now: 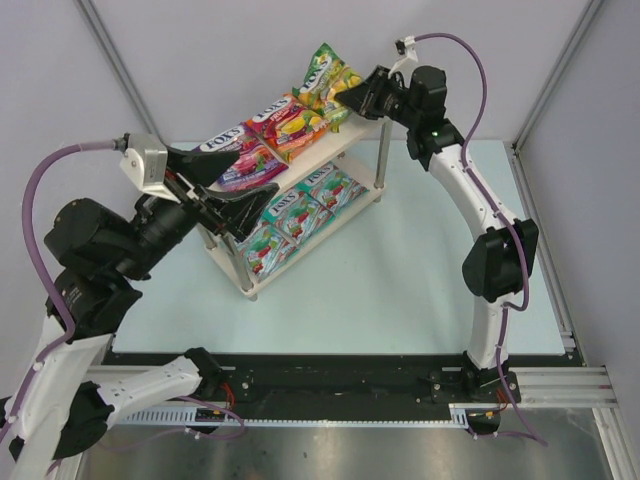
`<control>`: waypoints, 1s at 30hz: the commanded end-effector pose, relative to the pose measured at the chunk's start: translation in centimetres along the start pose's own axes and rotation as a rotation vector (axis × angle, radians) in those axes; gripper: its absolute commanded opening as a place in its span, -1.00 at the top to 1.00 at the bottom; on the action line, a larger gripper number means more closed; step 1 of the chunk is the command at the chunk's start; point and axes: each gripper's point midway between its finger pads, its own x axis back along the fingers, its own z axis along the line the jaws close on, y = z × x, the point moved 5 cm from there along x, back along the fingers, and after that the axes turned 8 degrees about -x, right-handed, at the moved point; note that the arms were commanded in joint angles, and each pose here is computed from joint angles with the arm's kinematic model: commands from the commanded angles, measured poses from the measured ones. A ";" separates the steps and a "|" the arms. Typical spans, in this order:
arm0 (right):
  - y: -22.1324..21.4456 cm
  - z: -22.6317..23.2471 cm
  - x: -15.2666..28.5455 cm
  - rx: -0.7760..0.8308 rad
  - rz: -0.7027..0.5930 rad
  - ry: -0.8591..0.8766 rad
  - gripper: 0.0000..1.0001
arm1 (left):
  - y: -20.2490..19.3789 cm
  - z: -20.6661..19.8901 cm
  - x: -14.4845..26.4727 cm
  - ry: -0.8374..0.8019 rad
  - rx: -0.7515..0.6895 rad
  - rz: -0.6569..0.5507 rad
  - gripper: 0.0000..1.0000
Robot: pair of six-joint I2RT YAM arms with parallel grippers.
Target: Place and organize the candy bags onto the shelf
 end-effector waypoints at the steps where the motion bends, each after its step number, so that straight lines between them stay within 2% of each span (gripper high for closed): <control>1: 2.2 3.7 1.7 0.026 -0.042 0.104 1.00 | 0.3 0.0 0.2 -0.003 0.008 -0.016 -0.99; 18: 2.0 4.5 2.6 -0.021 -0.006 0.149 1.00 | 0.3 -0.1 0.2 -0.007 0.023 -0.021 -0.99; 30: 1.4 4.5 2.8 -0.042 -0.007 0.119 0.98 | 0.4 -0.2 0.5 -0.008 0.029 -0.029 -1.00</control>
